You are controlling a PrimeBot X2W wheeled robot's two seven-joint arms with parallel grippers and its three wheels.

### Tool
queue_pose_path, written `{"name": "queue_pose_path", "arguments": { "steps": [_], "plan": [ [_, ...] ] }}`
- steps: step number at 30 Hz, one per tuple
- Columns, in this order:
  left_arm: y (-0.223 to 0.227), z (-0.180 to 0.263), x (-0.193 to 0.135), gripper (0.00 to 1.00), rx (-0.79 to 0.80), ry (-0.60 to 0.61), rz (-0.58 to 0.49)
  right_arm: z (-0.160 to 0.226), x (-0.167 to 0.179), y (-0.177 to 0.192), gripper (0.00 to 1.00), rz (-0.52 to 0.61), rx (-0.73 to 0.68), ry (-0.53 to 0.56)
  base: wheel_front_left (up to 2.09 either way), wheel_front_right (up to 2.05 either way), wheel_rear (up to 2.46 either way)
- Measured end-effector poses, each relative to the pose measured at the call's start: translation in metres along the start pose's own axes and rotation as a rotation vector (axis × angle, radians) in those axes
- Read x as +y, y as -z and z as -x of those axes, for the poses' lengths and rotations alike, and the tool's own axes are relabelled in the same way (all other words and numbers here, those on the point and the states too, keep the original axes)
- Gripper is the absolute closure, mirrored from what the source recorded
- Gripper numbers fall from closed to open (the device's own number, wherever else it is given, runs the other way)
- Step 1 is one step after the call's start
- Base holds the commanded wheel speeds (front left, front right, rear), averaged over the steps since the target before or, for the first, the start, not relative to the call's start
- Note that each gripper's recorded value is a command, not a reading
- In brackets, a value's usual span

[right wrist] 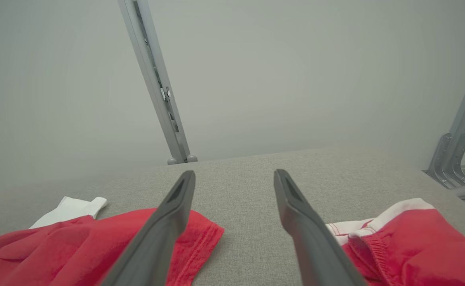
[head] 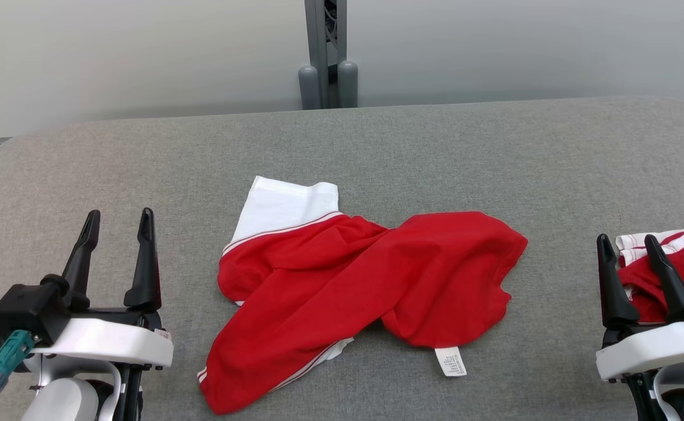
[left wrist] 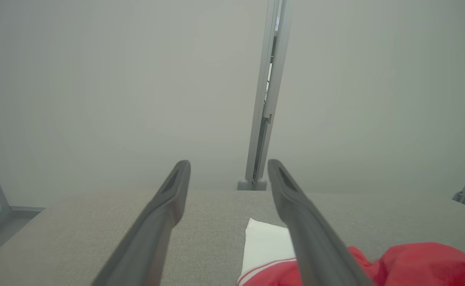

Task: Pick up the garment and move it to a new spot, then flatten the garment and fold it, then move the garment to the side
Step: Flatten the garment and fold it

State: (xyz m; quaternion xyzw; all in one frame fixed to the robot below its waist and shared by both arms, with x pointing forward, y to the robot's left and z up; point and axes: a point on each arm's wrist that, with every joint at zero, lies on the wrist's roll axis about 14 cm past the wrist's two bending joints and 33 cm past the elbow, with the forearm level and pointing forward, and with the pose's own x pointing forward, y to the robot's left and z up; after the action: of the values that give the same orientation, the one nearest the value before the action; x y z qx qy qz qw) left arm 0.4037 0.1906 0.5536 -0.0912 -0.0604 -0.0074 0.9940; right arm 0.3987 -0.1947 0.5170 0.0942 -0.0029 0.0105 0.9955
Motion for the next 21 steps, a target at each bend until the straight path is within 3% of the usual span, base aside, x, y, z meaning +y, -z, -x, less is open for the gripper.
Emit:
{"name": "queue_pose_path", "arguments": {
  "steps": [11, 21],
  "plan": [
    [0.013, 0.0, 0.002, 0.0, 0.057, 0.007, -0.016, -0.02, -0.006, 0.014, 0.0, -0.022, 0.07, 0.021, 0.0, 0.0, 0.0],
    [0.03, -0.005, 0.01, 0.0, 0.117, 0.004, -0.038, -0.07, 0.001, 0.072, 0.0, -0.001, 0.322, -0.027, 0.0, 0.0, 0.0]
  ]
}}
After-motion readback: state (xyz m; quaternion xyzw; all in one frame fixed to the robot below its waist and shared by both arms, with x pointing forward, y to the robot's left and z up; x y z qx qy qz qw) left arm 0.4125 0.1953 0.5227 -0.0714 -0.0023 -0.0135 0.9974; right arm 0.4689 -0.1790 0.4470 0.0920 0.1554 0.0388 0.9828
